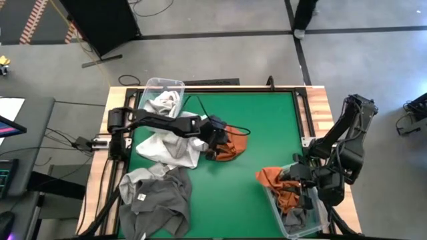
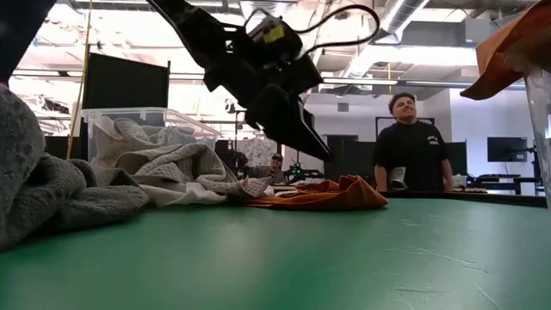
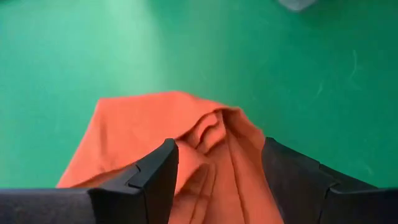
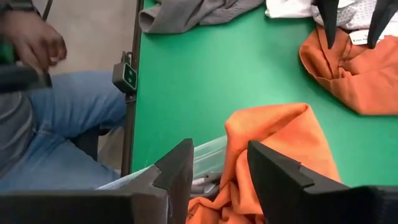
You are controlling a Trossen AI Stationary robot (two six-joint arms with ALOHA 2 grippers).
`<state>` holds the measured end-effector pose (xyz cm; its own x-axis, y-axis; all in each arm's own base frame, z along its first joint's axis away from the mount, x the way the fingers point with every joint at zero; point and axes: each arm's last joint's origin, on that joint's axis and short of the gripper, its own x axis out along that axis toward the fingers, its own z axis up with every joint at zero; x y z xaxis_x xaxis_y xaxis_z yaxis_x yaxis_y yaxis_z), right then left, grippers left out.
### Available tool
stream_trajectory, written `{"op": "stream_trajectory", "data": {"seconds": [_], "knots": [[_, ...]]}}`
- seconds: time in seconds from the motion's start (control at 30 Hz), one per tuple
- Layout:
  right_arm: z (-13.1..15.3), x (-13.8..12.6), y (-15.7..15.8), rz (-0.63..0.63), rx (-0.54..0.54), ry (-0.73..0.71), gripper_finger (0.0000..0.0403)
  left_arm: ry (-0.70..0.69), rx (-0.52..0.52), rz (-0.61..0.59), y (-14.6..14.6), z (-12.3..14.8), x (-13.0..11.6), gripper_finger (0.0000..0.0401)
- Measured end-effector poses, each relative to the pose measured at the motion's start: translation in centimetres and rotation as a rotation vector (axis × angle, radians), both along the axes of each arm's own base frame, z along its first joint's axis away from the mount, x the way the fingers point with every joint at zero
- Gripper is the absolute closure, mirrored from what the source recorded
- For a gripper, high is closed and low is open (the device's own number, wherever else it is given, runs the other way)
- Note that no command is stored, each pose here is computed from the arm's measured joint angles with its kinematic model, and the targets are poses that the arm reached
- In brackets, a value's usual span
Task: Sort towels by color in basket
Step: Put the orange towel into the bottom transparent bin
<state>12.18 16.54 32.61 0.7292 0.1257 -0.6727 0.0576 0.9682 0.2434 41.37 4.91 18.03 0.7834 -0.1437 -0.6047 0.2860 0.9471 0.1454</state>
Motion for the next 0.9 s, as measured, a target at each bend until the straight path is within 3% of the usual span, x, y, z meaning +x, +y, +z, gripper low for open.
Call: {"op": "stream_trajectory", "data": {"seconds": [0.17, 0.3, 0.47, 0.6, 0.73, 0.9], "knots": [[0.0, 0.0, 0.1, -0.002, 0.008, -0.003, 0.0223, 0.006, 0.027, -0.005, -0.1, -0.9, 1.4, 0.0174], [0.0, 0.0, 0.0, -0.001, 0.0, 0.0, 0.0223, 0.04, 0.052, 0.0, -0.1, -2.2, 2.3, 0.0143], [0.0, 0.0, 0.0, -0.004, 0.001, -0.001, 0.0223, 0.173, 0.016, 0.018, 0.5, -4.6, 3.3, 0.0098], [0.0, 0.0, 0.0, -0.004, 0.001, -0.002, 0.0223, 0.245, 0.011, 0.018, 0.7, -5.9, 4.3, 0.0091], [0.0, 0.0, 0.0, -0.011, -0.003, -0.01, 0.0223, 0.273, 0.014, 0.002, -0.1, -6.7, 5.3, 0.0139], [0.0, 0.0, 0.0, -0.013, -0.005, -0.011, 0.0223, 0.237, 0.048, -0.032, -1.3, -5.8, 6.2, 0.0271]]}}
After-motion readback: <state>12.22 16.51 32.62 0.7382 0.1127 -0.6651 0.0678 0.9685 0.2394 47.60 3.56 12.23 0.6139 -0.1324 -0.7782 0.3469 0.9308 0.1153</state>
